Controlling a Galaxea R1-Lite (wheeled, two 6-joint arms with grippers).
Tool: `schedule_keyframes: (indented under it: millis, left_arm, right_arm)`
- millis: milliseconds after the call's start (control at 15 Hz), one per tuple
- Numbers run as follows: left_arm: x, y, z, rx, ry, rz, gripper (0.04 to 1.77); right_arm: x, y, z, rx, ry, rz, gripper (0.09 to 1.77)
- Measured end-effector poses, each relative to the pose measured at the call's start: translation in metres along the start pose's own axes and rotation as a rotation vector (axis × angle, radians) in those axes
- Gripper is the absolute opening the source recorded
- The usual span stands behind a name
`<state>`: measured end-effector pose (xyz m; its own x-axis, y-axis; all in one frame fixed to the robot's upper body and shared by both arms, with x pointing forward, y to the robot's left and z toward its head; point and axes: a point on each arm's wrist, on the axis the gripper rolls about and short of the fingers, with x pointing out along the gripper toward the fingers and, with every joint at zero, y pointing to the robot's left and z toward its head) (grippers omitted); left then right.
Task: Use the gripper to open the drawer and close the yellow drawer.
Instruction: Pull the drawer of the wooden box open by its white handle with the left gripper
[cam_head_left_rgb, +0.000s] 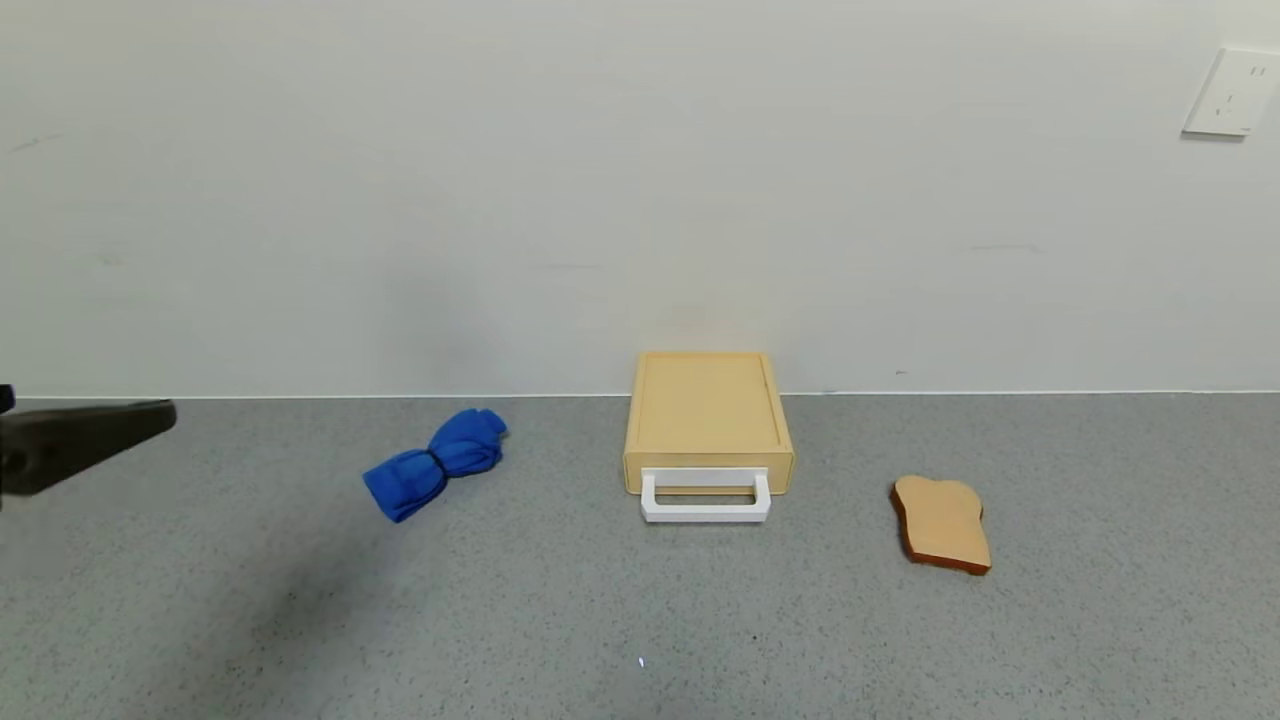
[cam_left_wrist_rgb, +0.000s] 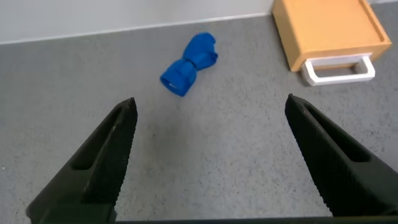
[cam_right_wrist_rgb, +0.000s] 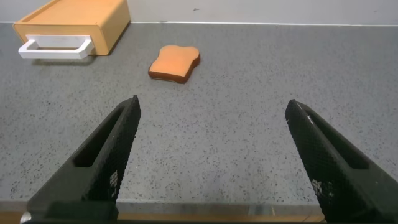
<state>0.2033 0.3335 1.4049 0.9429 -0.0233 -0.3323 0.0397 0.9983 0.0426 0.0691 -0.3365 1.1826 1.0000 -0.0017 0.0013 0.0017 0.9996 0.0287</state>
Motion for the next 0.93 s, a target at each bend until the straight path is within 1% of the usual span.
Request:
schedule_keyframes:
  millis: [67, 200, 267, 333, 400, 533, 667, 800, 933]
  left_arm:
    - [0.015, 0.001, 0.019, -0.006, 0.072, -0.022, 1.72]
    - [0.043, 0.0, 0.049, -0.037, 0.197, -0.068, 1.72]
    - [0.061, -0.005, 0.061, -0.058, 0.257, -0.092, 1.72]
    - [0.078, -0.013, 0.068, -0.073, 0.322, -0.111, 1.72]
    - [0.097, -0.025, 0.072, -0.079, 0.385, -0.126, 1.72]
    - [0.135, -0.064, 0.07, -0.08, 0.497, -0.149, 1.72]
    - [0.163, -0.105, 0.058, -0.086, 0.578, -0.163, 1.72]
    - [0.183, -0.138, 0.045, -0.11, 0.64, -0.171, 1.72]
    - [0.199, -0.165, 0.035, -0.134, 0.675, -0.181, 1.72]
  right_arm:
    - [0.0, 0.0, 0.0, 0.0, 0.0, 0.0, 1.71]
    - [0.0, 0.0, 0.0, 0.0, 0.0, 0.0, 1.71]
    - [0.0, 0.0, 0.0, 0.0, 0.0, 0.0, 1.71]
    - [0.0, 0.0, 0.0, 0.0, 0.0, 0.0, 1.71]
    - [0.0, 0.0, 0.0, 0.0, 0.0, 0.0, 1.71]
    - [0.0, 0.0, 0.0, 0.0, 0.0, 0.0, 1.71]
    - [0.0, 0.0, 0.0, 0.0, 0.0, 0.0, 1.71]
    - [0.0, 0.0, 0.0, 0.0, 0.0, 0.0, 1.71]
    - [0.0, 0.0, 0.0, 0.0, 0.0, 0.0, 1.71]
